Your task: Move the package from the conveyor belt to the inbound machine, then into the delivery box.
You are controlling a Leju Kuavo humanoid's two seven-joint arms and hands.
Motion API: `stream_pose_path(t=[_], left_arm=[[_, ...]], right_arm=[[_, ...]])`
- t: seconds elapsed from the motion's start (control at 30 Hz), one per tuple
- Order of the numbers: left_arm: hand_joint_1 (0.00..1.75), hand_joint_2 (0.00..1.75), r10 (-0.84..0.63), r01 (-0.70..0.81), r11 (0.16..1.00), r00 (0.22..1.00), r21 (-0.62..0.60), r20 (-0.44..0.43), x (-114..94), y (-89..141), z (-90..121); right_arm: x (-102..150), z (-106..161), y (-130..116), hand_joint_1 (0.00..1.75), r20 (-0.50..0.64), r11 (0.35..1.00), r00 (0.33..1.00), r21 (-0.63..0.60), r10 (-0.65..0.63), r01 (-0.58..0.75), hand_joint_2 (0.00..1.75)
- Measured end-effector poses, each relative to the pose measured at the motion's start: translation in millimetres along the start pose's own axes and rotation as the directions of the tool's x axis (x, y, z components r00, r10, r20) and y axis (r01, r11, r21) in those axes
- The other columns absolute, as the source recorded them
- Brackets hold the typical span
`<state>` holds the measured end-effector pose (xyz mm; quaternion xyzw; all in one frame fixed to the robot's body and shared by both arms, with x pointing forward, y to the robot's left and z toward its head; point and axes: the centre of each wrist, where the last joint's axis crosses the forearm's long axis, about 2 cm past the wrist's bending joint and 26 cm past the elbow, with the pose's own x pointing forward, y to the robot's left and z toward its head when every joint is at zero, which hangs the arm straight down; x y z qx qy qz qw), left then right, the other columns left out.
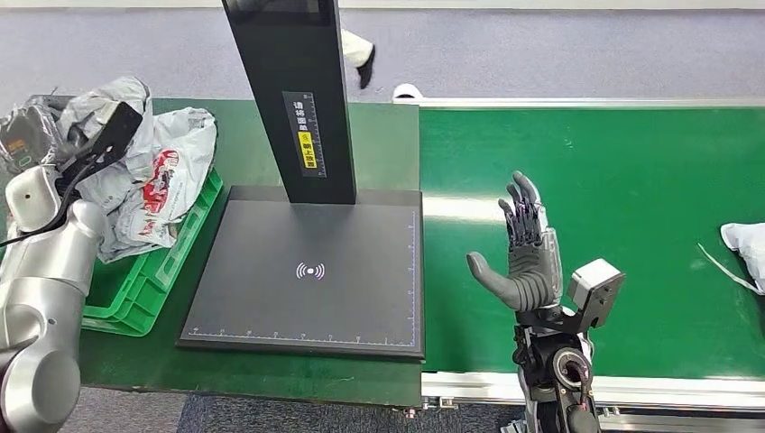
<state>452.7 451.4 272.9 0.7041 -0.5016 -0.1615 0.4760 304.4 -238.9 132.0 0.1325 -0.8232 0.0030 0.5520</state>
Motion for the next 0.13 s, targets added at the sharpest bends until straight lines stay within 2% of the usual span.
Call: stream_pose_path(t=[0.13], left_arm=[[0.0,1.75,-0.142,0.142,0.99,0.99,0.014,-0.018,4.2,2.0,-3.7]], right_arm=[[-2.0,0.7,0.8,0.0,-0.01,1.0,1.0,-0.001,-0.003,0.003,1.75]])
